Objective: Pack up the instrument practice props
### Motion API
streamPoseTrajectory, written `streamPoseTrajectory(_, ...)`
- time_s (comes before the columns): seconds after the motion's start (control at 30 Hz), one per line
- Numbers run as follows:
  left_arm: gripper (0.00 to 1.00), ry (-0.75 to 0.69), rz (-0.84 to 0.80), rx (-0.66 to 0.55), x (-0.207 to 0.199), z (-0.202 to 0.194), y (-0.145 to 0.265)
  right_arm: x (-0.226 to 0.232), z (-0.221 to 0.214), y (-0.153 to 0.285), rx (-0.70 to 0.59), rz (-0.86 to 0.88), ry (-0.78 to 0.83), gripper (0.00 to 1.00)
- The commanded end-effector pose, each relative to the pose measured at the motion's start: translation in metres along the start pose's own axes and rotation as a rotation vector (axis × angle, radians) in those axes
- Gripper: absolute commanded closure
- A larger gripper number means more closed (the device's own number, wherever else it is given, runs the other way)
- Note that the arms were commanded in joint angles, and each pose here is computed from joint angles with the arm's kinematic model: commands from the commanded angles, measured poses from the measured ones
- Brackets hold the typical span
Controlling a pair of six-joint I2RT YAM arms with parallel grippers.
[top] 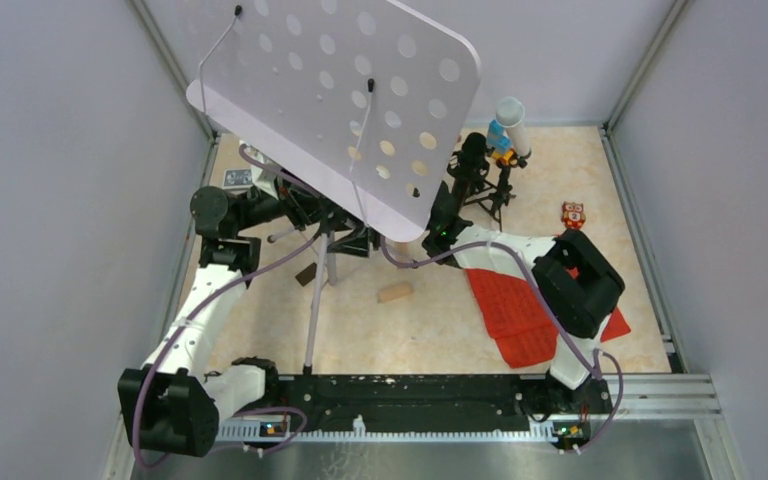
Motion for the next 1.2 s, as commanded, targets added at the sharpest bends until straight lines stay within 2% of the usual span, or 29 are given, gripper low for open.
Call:
streamPoseTrajectory(0.0, 1.0, -0.255, -0.027, -0.152, -0.03, 0.051, -0.001, -0.007, 0.025, -0.013, -0.106, 0.003, 0.048, 0.59)
streamPoseTrajectory(0.13, 1.0, -0.253, -0.029, -0.161, -0.031, 0.05, 0.0, -0.006, 0.031, -0.013, -0.183, -0.029, 0.032, 0.63)
streamPoseTrajectory(0.2, 1.0, -0.252, -0.032, -0.164, -0.032, 0.05, 0.0, -0.007, 0.032, -0.013, -0.199, -0.038, 0.02, 0.69)
streamPoseTrajectory(0.27, 1.0, -0.253, -0.032, -0.167, -0.033, 0.05, 0.001, -0.006, 0.035, -0.013, -0.219, -0.043, 0.014, 0.87)
streamPoseTrajectory(0.33, 1.0, -0.255, -0.029, -0.169, -0.033, 0.048, 0.001, -0.004, 0.04, -0.011, -0.238, -0.058, 0.022, 0.99)
streamPoseTrajectory(0.5, 1.0, -0.256, -0.02, -0.172, -0.034, 0.049, 0.002, -0.007, 0.049, -0.004, -0.2, -0.165, 0.061, 1.0)
streamPoseTrajectory(0.53, 0.97, -0.26, -0.015, -0.176, -0.033, 0.05, 0.002, -0.007, 0.052, -0.002, -0.193, -0.189, 0.078, 1.0)
streamPoseTrajectory(0.57, 0.91, -0.26, -0.008, -0.179, -0.033, 0.05, 0.002, -0.007, 0.055, 0.0, -0.184, -0.209, 0.098, 1.0)
streamPoseTrajectory(0.67, 0.59, -0.254, 0.037, -0.191, -0.03, 0.051, 0.003, -0.004, 0.067, 0.003, -0.141, -0.263, 0.173, 1.0)
streamPoseTrajectory(0.77, 0.47, -0.261, 0.078, -0.197, -0.027, 0.053, 0.004, 0.0, 0.077, 0.005, -0.111, -0.306, 0.224, 1.0)
streamPoseTrajectory(0.97, 0.44, -0.289, 0.132, -0.25, -0.028, 0.059, 0.006, 0.005, 0.095, 0.013, -0.148, -0.438, 0.265, 1.0)
streamPoseTrajectory(1.17, 0.42, -0.277, 0.142, -0.252, -0.024, 0.057, 0.006, 0.012, 0.11, 0.015, -0.185, -0.508, 0.308, 1.0)
Point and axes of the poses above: each gripper's point midway between its finger pads, its own y axis back along the fingers, its own x axis along the line the jaws close on, z = x × y, the point moved 7 cm from there along y, back along the fingers, and after that the axes turned 7 degrees about y, right-handed, at the moved point
